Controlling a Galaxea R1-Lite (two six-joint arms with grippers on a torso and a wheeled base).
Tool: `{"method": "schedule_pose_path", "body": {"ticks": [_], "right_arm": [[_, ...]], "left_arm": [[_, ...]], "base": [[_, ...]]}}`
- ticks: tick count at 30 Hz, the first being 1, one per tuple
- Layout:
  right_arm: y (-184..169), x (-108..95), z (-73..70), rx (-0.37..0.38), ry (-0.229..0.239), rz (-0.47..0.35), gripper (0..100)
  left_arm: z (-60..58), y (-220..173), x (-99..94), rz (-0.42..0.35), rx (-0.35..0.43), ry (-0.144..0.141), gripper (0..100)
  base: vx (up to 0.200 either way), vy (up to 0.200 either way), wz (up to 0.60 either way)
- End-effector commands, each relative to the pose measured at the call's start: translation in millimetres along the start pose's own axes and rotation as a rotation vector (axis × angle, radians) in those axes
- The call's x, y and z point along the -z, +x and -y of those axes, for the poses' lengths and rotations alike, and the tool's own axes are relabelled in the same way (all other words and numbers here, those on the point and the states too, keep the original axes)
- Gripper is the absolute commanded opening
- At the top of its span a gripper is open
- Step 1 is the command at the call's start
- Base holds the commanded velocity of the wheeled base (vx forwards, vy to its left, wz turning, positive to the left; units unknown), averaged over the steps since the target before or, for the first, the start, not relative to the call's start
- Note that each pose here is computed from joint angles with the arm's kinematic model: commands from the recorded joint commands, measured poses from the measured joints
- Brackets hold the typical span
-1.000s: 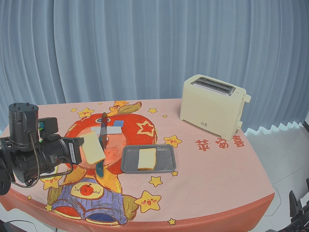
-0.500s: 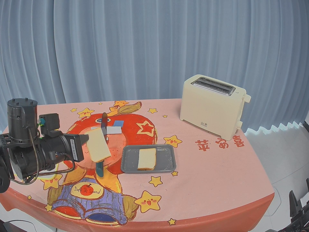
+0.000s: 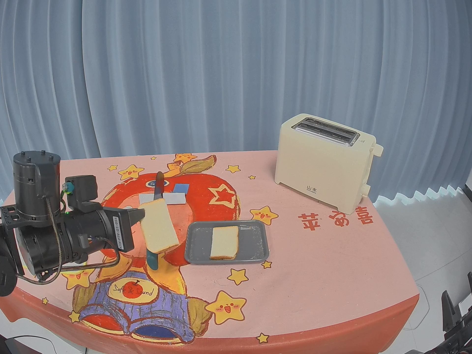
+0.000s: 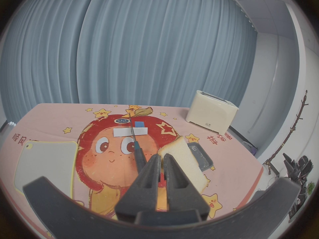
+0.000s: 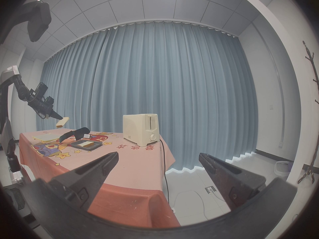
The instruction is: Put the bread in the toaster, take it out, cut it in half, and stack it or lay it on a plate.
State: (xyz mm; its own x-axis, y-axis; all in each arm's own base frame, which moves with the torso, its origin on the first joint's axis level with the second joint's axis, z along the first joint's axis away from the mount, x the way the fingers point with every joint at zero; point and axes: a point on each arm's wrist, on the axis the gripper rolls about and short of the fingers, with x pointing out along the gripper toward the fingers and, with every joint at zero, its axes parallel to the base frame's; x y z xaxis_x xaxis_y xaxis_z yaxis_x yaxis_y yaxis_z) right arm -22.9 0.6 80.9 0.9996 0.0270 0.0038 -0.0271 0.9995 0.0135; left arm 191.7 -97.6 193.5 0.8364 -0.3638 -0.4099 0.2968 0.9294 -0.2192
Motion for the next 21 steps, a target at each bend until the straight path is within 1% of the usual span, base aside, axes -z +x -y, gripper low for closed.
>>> {"method": "schedule_pose_path", "body": {"ticks": [1,3,7,11,13,16,18,21], "right_arm": [[0.0,5.1,0.1,-0.001,0.0,-0.001,100],[0.0,5.1,0.1,-0.001,0.0,-0.001,100],[0.0,5.1,0.1,-0.001,0.0,-0.001,100],[0.0,5.1,0.1,-0.001,0.0,-0.001,100],[0.0,5.1,0.1,-0.001,0.0,-0.001,100],[0.0,5.1,0.1,-0.001,0.0,-0.001,100],[0.0,5.1,0.1,-0.001,0.0,-0.001,100],[0.0,5.1,0.1,-0.001,0.0,-0.001,100]], "left_arm": [[1.2,0.5,0.6,0.004,0.035,-0.002,0],[1.4,0.6,1.9,0.005,0.061,-0.001,0],[1.3,0.4,5.1,-0.008,0.08,0.005,0],[2.4,-1.3,3.6,-0.006,0.114,-0.003,0],[2.8,-1.3,4.2,-0.011,0.125,0.0,0],[10.4,-1.7,5.2,-0.017,0.158,0.014,0],[14.7,-0.7,3.4,-0.013,0.182,0.029,0],[18.7,-0.6,-5.3,0.003,0.247,0.03,0]], "base": [[0.0,0.0,0.0],[0.0,0.0,0.0],[0.0,0.0,0.0],[0.0,0.0,0.0],[0.0,0.0,0.0],[0.0,0.0,0.0],[0.0,0.0,0.0],[0.0,0.0,0.0]]}}
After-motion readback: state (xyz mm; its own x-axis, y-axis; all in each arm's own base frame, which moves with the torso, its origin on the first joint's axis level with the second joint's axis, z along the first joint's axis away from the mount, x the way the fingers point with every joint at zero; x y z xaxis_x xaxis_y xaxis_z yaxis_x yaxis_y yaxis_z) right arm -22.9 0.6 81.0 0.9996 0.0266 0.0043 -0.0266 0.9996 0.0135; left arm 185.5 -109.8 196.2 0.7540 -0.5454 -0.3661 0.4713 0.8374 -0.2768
